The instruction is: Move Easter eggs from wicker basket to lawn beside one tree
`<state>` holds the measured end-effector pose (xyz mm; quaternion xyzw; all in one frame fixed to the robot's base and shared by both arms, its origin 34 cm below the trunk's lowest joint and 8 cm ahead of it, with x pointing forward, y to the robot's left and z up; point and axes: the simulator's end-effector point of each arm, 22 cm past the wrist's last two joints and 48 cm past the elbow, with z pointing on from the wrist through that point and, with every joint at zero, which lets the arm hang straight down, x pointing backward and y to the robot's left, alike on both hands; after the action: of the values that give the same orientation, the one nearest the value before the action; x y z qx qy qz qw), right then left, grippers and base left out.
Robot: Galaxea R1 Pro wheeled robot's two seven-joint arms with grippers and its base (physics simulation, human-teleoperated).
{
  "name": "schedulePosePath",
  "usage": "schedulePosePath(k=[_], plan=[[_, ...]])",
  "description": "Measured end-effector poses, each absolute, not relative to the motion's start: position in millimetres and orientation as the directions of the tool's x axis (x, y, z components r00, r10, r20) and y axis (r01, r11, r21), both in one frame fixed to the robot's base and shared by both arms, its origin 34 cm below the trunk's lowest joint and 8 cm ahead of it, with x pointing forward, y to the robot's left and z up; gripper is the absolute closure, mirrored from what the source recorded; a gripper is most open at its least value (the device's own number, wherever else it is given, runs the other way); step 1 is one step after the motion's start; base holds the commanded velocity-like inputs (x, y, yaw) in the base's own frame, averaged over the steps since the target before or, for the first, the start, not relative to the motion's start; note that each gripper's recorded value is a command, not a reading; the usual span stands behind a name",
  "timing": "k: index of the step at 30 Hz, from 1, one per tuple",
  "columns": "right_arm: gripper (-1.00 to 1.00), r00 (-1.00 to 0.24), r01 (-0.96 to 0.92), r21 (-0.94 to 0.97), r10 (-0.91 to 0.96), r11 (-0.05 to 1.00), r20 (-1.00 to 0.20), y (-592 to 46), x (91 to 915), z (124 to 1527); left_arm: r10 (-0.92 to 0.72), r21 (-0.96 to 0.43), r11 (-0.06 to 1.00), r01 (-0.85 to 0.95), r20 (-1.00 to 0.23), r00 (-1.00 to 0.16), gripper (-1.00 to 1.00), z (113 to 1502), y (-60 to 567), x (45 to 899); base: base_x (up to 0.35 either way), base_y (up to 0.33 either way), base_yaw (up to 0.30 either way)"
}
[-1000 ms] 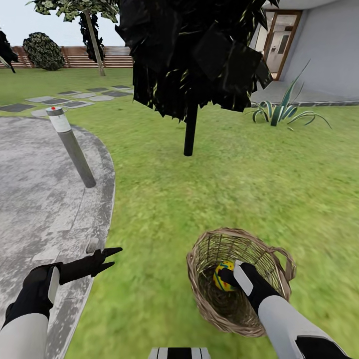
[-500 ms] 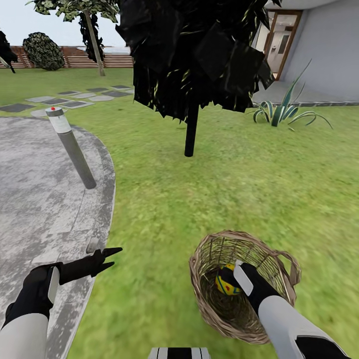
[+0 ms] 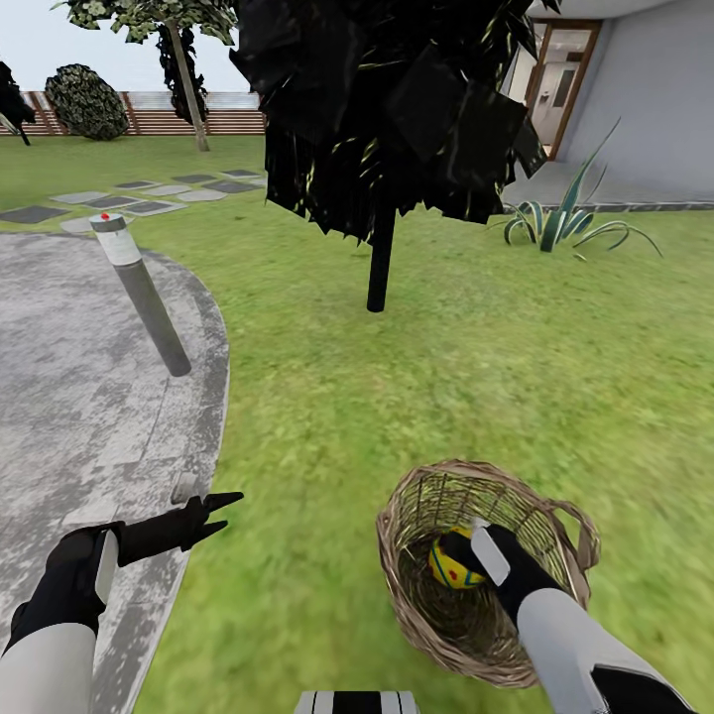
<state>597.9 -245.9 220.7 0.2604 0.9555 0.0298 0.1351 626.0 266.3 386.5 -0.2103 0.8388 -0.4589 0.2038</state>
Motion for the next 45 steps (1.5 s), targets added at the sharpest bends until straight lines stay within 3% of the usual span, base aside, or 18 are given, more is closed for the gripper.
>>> schedulePosePath(k=[18,28,45], plan=[[-1.00,-0.799,0.563,0.122,0.576,0.817,-0.173,-250,578,185,-0.540,-0.843,0.490,-0.221,-0.095,-0.836,-1.00,350,267,617,0.000,0.000,0.000],[-1.00,-0.735,0.601,0.147,0.616,0.785,-0.284,-258,599,192,-0.543,-0.845,0.487,-0.222,-0.093,-0.835,-1.00,350,267,618,0.000,0.000,0.000],[-1.00,-0.710,0.611,0.133,0.615,0.780,-0.343,-269,604,184,-0.549,-0.839,0.485,-0.246,-0.073,-0.832,-1.00,337,270,614,0.000,0.000,0.000]])
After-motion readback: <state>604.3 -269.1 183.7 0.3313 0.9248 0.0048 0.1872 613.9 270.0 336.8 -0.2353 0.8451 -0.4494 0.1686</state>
